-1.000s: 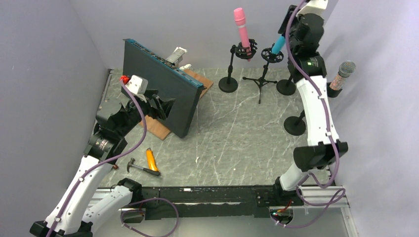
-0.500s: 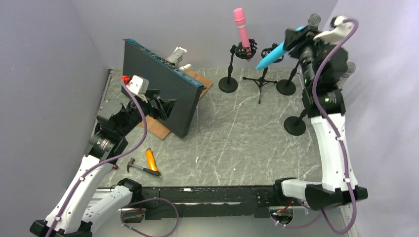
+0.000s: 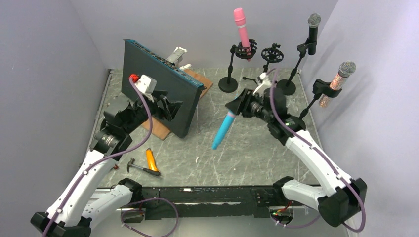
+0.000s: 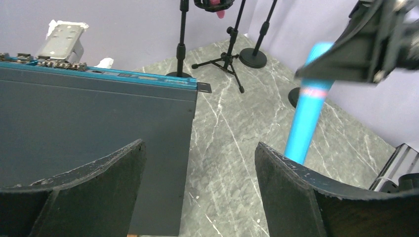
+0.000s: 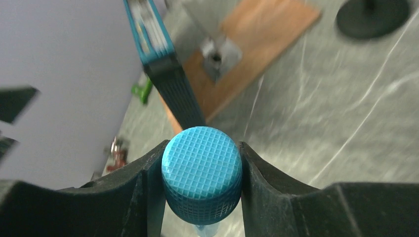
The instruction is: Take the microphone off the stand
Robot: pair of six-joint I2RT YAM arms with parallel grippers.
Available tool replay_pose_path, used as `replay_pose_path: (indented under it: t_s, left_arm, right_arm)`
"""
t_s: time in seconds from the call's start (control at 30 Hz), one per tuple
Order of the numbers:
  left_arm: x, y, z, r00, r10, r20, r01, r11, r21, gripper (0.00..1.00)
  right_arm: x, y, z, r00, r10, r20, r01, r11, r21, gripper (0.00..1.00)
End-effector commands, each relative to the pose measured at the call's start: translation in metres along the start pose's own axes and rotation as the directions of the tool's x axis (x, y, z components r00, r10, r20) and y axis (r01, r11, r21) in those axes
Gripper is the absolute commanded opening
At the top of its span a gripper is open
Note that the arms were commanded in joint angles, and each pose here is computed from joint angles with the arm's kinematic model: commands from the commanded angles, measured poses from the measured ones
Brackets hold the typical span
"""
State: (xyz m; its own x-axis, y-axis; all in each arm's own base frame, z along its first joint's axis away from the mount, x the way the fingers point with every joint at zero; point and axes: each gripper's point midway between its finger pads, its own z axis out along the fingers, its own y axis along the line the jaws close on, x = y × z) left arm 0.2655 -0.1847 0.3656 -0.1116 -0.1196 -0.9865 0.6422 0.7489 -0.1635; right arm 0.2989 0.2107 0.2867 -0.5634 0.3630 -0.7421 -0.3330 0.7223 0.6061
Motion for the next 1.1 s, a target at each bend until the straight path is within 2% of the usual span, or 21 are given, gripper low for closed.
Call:
replay_pose_path:
  t_s: [0.0, 0.17, 0.3, 0.4, 0.53, 0.63, 0.73, 0.8, 0.87, 0.93, 1.07]
  left_arm:
    - [-0.017, -0.016, 0.006, 1.0, -0.03, 0.008, 0.029, 0.998, 0.061, 0.84]
    - [-0.043, -0.03, 0.003, 0.997, -0.079, 0.016, 0.077, 0.992, 0.1, 0.84]
    - [-0.06, -0.031, -0.005, 0.997, -0.044, 0.056, 0.038, 0.995, 0.091, 0.85]
    - [-0.054, -0.018, -0.008, 0.998, 0.046, 0.05, -0.048, 0.998, 0.036, 0.85]
    - [-0.045, 0.01, -0.021, 0.99, 0.134, 0.034, -0.13, 0.985, -0.112, 0.85]
    - [-0.028, 0.012, -0.024, 0.989, 0.144, 0.041, -0.138, 0.984, -0.112, 0.87]
    - [-0.029, 0.002, -0.026, 0.989, 0.138, 0.05, -0.134, 0.989, -0.065, 0.87]
    - [-0.029, -0.002, -0.026, 0.99, 0.133, 0.046, -0.131, 0.99, -0.043, 0.86]
    - [-0.028, -0.001, -0.026, 0.99, 0.134, 0.052, -0.131, 0.99, -0.051, 0.85]
    - [-0.027, 0.0, -0.025, 0.989, 0.141, 0.043, -0.138, 0.988, -0.062, 0.85]
    - [-0.026, 0.0, -0.027, 0.988, 0.152, 0.043, -0.148, 0.986, -0.072, 0.85]
  right_arm:
    - [0.058, 0.022, 0.02, 0.976, 0.109, -0.19, -0.134, 0.983, -0.125, 0.0]
    - [0.108, 0.027, 0.041, 0.933, 0.132, -0.336, -0.189, 0.972, -0.142, 0.0]
    - [0.143, 0.018, 0.058, 0.883, 0.156, -0.443, -0.229, 0.967, -0.115, 0.0]
    - [0.162, 0.007, 0.073, 0.854, 0.15, -0.499, -0.212, 0.975, -0.071, 0.0]
    - [0.182, -0.002, 0.09, 0.841, 0.128, -0.525, -0.173, 0.984, -0.037, 0.0]
    - [0.197, -0.009, 0.101, 0.837, 0.123, -0.534, -0.145, 0.989, 0.001, 0.0]
    - [0.217, -0.013, 0.109, 0.817, 0.13, -0.562, -0.14, 0.99, 0.026, 0.0]
    - [0.226, -0.012, 0.118, 0.81, 0.122, -0.574, -0.137, 0.99, 0.018, 0.05]
    - [0.234, -0.018, 0.125, 0.81, 0.127, -0.572, -0.12, 0.991, 0.05, 0.16]
    - [0.239, -0.024, 0.128, 0.821, 0.128, -0.556, -0.103, 0.992, 0.077, 0.24]
    - [0.245, -0.042, 0.135, 0.845, 0.126, -0.521, -0.058, 0.988, 0.145, 0.3]
